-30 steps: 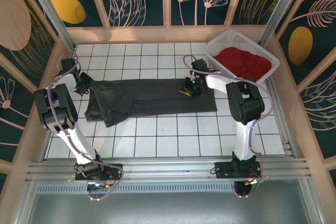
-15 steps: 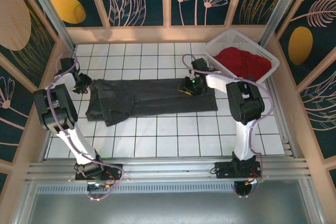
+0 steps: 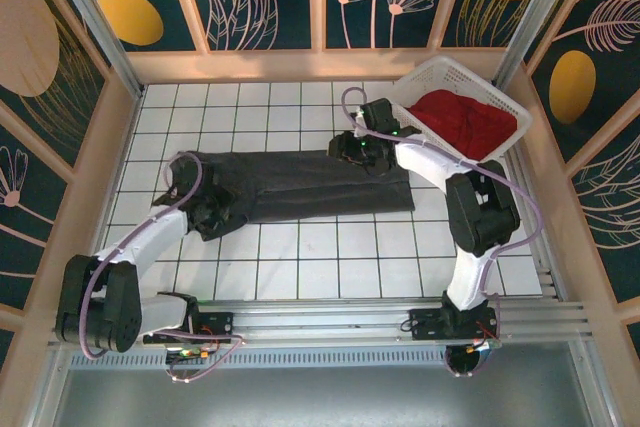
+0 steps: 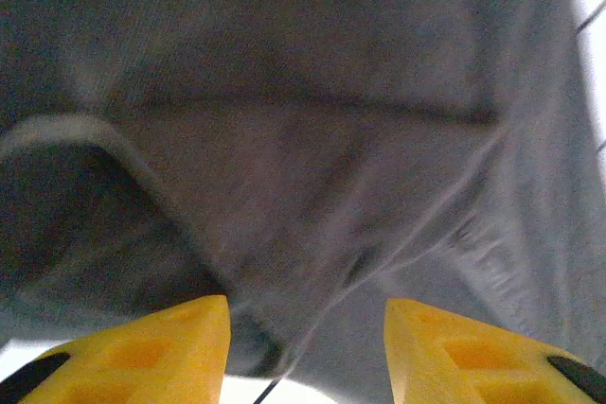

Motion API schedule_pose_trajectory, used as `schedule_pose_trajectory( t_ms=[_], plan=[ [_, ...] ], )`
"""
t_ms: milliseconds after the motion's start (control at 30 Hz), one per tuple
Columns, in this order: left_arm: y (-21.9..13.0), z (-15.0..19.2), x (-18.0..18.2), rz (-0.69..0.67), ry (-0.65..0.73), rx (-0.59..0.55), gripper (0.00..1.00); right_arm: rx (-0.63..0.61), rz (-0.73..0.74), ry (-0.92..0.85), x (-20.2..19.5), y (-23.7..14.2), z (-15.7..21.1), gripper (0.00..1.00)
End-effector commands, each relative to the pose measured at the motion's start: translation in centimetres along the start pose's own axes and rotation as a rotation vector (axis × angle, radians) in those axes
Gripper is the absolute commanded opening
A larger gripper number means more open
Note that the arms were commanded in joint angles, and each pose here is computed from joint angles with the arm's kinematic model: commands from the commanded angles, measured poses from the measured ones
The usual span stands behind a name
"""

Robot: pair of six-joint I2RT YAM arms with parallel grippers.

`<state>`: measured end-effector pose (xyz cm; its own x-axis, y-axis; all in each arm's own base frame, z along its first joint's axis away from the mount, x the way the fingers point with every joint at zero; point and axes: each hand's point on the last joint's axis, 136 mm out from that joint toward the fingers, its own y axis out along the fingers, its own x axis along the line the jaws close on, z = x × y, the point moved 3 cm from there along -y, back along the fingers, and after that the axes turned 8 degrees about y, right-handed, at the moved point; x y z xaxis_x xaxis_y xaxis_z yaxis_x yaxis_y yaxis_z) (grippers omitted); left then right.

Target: Fold and stack the t-shirts

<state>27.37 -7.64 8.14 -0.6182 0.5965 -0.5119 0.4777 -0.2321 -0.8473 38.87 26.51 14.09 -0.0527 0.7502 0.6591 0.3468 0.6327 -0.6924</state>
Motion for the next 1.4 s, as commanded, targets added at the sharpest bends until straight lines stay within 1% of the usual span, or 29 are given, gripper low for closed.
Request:
schedule_pose_trajectory(
  t_ms=[0, 100, 200, 367, 567, 667, 700, 767, 833, 933, 1067, 1167, 1233, 1367],
  plan=[
    [0.0, 0.6, -1.0, 0.079, -0.146, 0.007, 0.48, 0.013, -0.042, -0.012, 1.6, -0.5, 1.3, 0.45],
    [0.5, 1.1, -0.7, 0.088, -0.169, 0.016, 0.48, 0.022, -0.049, -0.011, 1.9, -0.6, 2.1, 0.45],
    [0.8, 1.0, -0.7, 0.083, -0.172, 0.007, 0.45, 0.027, -0.047, -0.007, 1.8, -0.8, 2.8, 0.45],
    [1.1, 0.5, -1.2, 0.088, -0.176, -0.011, 0.39, 0.023, -0.053, -0.006, 2.0, -1.5, 3.5, 0.45],
    [1.8, 0.9, -0.9, 0.073, -0.167, 0.012, 0.3, 0.019, -0.049, -0.001, 2.0, -1.9, 3.8, 0.45],
    [1.6, 0.9, -0.8, 0.054, -0.169, 0.019, 0.3, 0.013, -0.049, -0.002, 2.0, -2.1, 3.7, 0.45],
    [1.6, 1.0, -0.8, 0.049, -0.171, 0.021, 0.32, 0.013, -0.049, -0.002, 2.1, -2.0, 3.7, 0.45],
    [1.6, 1.1, -0.7, 0.047, -0.185, 0.031, 0.39, 0.014, -0.049, 0.0, 2.1, -1.9, 3.7, 0.45],
    [1.8, 1.4, -0.5, 0.043, -0.207, 0.044, 0.42, 0.015, -0.05, 0.003, 2.1, -1.8, 3.6, 0.45],
    [2.0, 1.6, -0.7, 0.053, -0.24, 0.059, 0.43, 0.017, -0.051, 0.006, 2.1, -1.5, 3.5, 0.45],
    [2.2, 1.3, -1.0, 0.049, -0.243, 0.054, 0.43, 0.019, -0.049, 0.006, 2.0, -1.4, 3.5, 0.45],
    [2.4, 1.0, -1.1, 0.039, -0.238, 0.047, 0.38, 0.019, -0.045, 0.005, 2.0, -1.4, 3.5, 0.45],
    [2.4, 0.8, -1.2, 0.04, -0.239, 0.035, 0.29, 0.019, -0.043, 0.004, 1.9, -1.4, 3.5, 0.45],
    [2.3, 0.5, -1.5, 0.038, -0.229, 0.02, 0.09, 0.018, -0.039, 0.005, 1.8, -1.4, 3.5, 0.45]
  ],
)
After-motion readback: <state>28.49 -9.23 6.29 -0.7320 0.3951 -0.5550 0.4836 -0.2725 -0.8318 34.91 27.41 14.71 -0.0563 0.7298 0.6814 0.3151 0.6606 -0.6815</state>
